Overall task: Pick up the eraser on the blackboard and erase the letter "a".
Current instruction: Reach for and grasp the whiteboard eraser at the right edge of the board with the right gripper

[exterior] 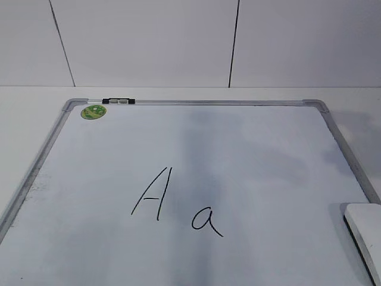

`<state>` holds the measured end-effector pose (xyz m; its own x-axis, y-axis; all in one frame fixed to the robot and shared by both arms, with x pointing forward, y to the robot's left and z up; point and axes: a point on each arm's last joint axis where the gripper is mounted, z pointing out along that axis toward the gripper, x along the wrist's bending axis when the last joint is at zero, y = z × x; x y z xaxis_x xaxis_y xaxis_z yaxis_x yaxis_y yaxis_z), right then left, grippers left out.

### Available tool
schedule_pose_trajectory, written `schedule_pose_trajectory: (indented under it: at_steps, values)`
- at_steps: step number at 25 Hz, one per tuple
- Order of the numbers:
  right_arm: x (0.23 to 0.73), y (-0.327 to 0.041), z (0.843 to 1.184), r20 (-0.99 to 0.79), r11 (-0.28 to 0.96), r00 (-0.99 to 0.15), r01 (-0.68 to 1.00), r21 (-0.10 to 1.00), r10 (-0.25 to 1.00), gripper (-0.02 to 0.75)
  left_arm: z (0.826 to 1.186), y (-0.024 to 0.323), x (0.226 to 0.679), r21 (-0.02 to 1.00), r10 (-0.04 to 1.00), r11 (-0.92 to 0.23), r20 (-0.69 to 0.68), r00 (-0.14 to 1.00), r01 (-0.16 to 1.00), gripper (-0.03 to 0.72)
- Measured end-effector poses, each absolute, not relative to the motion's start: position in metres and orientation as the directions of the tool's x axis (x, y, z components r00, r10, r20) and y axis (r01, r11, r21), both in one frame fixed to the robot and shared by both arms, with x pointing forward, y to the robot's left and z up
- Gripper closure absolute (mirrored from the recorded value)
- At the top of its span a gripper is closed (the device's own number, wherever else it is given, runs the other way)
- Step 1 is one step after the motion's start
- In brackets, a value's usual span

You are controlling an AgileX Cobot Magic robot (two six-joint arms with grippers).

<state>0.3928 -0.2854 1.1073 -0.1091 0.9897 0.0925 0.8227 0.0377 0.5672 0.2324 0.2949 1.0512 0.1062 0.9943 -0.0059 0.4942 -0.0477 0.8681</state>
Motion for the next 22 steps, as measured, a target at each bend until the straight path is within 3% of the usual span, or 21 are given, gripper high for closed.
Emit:
schedule_pose_trajectory:
  at_steps: [6, 11, 16, 22]
  values:
    - [0.416, -0.282, 1.086, 0.150, 0.024, -0.096, 0.906, 0.423, 0.984, 0.199, 1.051, 0.295, 0.232, 0.868, 0.994, -0.048, -0.006, 0.106, 0.494, 0.454]
    - [0.421, -0.281, 1.082, 0.158, 0.020, -0.092, 0.913, 0.408, 0.983, 0.196, 1.051, 0.295, 0.232, 0.868, 0.994, -0.048, -0.006, 0.106, 0.494, 0.453]
    - [0.422, -0.284, 1.080, 0.129, 0.035, -0.094, 0.917, 0.398, 0.987, 0.083, 1.051, 0.295, 0.232, 0.868, 0.994, -0.048, -0.006, 0.106, 0.494, 0.453]
    - [0.426, -0.284, 1.072, 0.127, 0.045, -0.091, 0.944, 0.327, 0.988, 0.060, 1.051, 0.295, 0.232, 0.868, 0.994, -0.048, -0.006, 0.106, 0.494, 0.454]
